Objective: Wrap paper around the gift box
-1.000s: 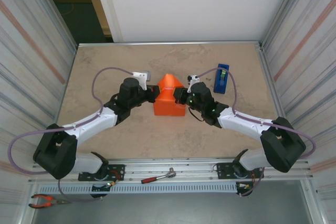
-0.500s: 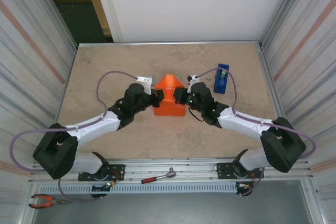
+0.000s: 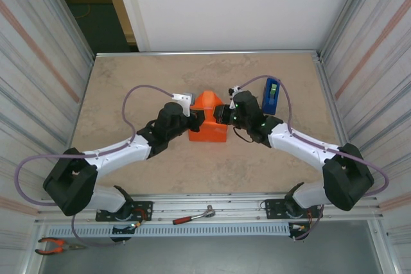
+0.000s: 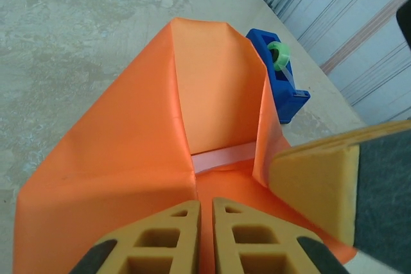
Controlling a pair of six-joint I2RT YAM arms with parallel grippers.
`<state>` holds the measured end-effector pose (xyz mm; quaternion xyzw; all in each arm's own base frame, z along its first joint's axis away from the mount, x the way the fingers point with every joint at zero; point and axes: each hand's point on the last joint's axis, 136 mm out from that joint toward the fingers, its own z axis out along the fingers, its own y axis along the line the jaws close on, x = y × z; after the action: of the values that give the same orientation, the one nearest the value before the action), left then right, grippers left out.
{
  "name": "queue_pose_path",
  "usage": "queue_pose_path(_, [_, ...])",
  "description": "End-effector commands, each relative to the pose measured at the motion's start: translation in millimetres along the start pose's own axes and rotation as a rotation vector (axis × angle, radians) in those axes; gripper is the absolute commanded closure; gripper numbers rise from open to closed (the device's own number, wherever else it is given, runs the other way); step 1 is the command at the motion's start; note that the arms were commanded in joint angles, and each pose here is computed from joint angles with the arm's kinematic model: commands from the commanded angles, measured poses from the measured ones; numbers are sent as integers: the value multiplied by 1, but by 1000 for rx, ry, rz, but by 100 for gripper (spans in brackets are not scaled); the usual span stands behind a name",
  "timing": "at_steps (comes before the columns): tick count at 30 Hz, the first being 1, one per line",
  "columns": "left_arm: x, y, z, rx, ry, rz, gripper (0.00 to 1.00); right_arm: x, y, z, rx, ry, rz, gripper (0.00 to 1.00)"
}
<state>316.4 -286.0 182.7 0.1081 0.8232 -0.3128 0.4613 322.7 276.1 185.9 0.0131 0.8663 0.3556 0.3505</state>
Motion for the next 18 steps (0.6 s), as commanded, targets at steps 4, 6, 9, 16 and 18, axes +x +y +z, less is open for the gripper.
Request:
queue_pose_path(4, [38,19,5,-81,132,42,87,-26,3,-20,-43,0,9,100])
queue_pose_path(6, [38,20,5,-83,135,46,87,-27,-2,-22,-44,-3,20,100])
queue_pose_path(9, [37,18,5,-77,136,50,88,-22,-10,-22,-35,7,32,100])
queue_pose_path(16, [33,13,5,-60,133,42,88,2,-18,-11,-44,62,44,100])
queue_pose_path(18, [32,12,6,-55,127,33,87,9,-17,-9,-48,79,39,100])
